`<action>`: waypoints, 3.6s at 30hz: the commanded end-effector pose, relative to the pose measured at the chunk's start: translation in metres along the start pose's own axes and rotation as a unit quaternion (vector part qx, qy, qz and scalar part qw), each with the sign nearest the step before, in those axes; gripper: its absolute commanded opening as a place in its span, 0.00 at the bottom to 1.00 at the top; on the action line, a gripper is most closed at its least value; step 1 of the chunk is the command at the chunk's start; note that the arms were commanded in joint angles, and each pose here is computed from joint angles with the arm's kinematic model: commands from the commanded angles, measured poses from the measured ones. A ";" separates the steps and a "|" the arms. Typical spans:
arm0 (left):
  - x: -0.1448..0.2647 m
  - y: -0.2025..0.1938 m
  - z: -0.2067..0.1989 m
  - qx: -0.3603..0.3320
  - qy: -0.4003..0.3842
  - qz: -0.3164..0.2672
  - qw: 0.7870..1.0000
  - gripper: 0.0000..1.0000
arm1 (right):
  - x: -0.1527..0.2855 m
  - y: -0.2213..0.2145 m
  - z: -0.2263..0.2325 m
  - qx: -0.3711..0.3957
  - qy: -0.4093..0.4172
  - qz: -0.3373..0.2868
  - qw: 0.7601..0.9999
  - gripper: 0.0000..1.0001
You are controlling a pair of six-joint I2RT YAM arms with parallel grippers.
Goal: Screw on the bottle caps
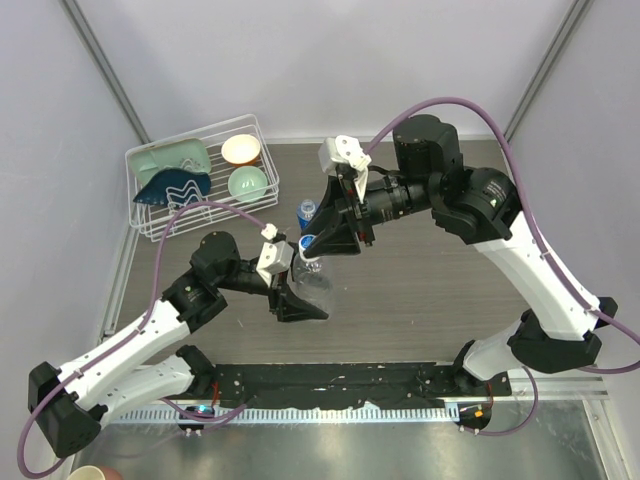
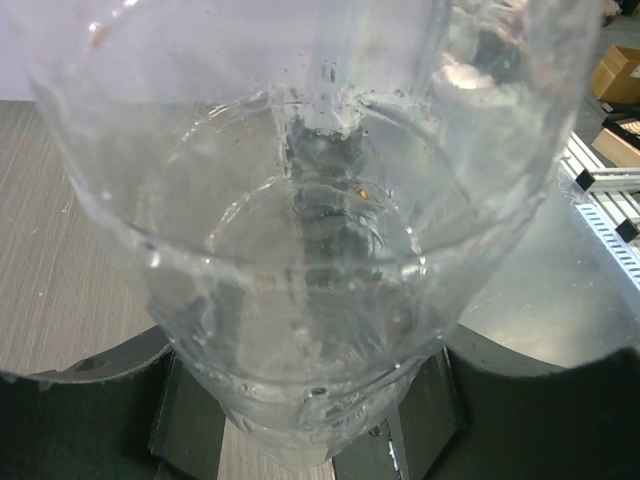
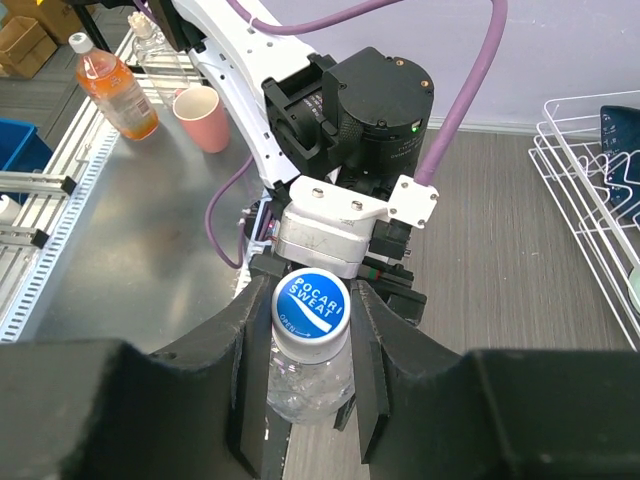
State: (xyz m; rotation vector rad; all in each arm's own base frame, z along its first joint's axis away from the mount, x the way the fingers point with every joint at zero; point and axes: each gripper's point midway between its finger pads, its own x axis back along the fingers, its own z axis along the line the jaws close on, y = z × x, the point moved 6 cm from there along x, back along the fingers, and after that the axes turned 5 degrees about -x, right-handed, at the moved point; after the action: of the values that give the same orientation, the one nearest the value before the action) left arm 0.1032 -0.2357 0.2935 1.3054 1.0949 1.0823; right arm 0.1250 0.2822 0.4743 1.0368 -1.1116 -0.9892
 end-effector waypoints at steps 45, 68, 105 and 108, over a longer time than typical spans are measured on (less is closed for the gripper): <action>0.055 0.034 0.109 -0.151 0.451 -0.012 0.880 0.00 | -0.055 -0.089 -0.058 -0.135 -0.604 0.091 0.780 0.01; 0.050 0.022 0.101 -0.116 0.429 -0.007 0.896 0.00 | -0.041 0.001 -0.021 -0.142 -0.492 -0.028 0.858 0.57; 0.013 0.009 -0.016 -0.023 -0.077 0.009 0.997 0.00 | 0.001 0.031 0.024 0.031 0.025 -0.047 0.998 0.69; 0.012 0.008 -0.014 -0.024 -0.070 0.008 0.997 0.00 | -0.003 0.028 0.021 0.025 0.029 -0.043 0.998 0.69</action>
State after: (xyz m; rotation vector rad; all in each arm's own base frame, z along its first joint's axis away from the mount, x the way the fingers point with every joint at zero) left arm 0.0912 -0.2214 0.2884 1.3763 0.9630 1.0113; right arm 0.1126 0.2888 0.4921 1.0690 -1.1003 -1.0100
